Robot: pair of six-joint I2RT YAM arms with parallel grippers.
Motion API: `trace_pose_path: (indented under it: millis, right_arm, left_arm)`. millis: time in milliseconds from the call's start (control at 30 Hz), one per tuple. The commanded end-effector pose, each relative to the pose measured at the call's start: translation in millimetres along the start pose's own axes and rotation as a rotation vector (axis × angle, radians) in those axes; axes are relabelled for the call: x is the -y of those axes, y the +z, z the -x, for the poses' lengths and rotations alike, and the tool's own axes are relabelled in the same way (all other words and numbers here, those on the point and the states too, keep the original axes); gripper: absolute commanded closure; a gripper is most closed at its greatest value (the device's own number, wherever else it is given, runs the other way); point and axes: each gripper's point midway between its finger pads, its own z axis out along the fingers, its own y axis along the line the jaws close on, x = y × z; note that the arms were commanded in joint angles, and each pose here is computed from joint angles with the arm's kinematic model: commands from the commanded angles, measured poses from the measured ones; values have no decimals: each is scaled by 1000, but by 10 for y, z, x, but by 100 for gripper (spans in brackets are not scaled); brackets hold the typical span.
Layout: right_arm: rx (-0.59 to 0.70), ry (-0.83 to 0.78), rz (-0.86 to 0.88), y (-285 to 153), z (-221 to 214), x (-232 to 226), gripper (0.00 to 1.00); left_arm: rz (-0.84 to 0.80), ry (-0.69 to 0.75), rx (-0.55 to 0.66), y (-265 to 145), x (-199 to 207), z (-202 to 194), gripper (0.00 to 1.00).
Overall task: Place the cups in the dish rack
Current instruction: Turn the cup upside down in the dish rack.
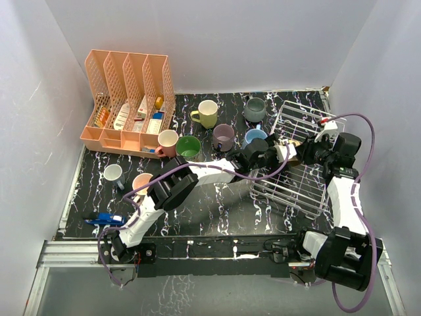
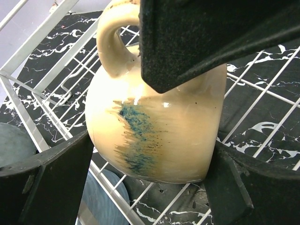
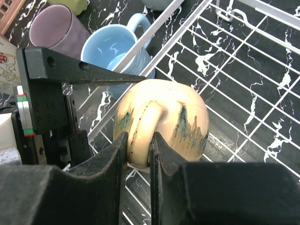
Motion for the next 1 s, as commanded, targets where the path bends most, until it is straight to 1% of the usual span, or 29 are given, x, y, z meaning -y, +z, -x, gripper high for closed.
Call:
trace_pose_path:
  millis: [0, 200, 333, 467, 667, 800, 967]
  right_arm:
    - [-33, -77, 19, -63, 106, 9, 84]
    - [-113, -89, 38, -101, 38, 3, 84]
    - [-169, -120, 52, -165, -58, -20, 85]
    - [-188, -169, 51, -237, -122, -41, 89]
    - [-232, -212, 42, -325, -274, -42, 88]
    - [-228, -216, 27, -342, -253, -31, 88]
    - [-262, -229, 19, -346, -306, 22, 92]
  left_arm:
    - [15, 57, 36, -9, -120, 77, 15]
    - [-26, 103, 78, -33, -59, 150, 11]
    - [-35, 116, 102, -59, -44, 198, 10]
    - [-33, 123, 109, -78, -47, 214, 9]
    - [-37, 128, 113, -95, -45, 235, 10]
    - [-41, 130, 116, -114, -40, 248, 10]
    - [-36, 121, 140, -196, -53, 337, 8]
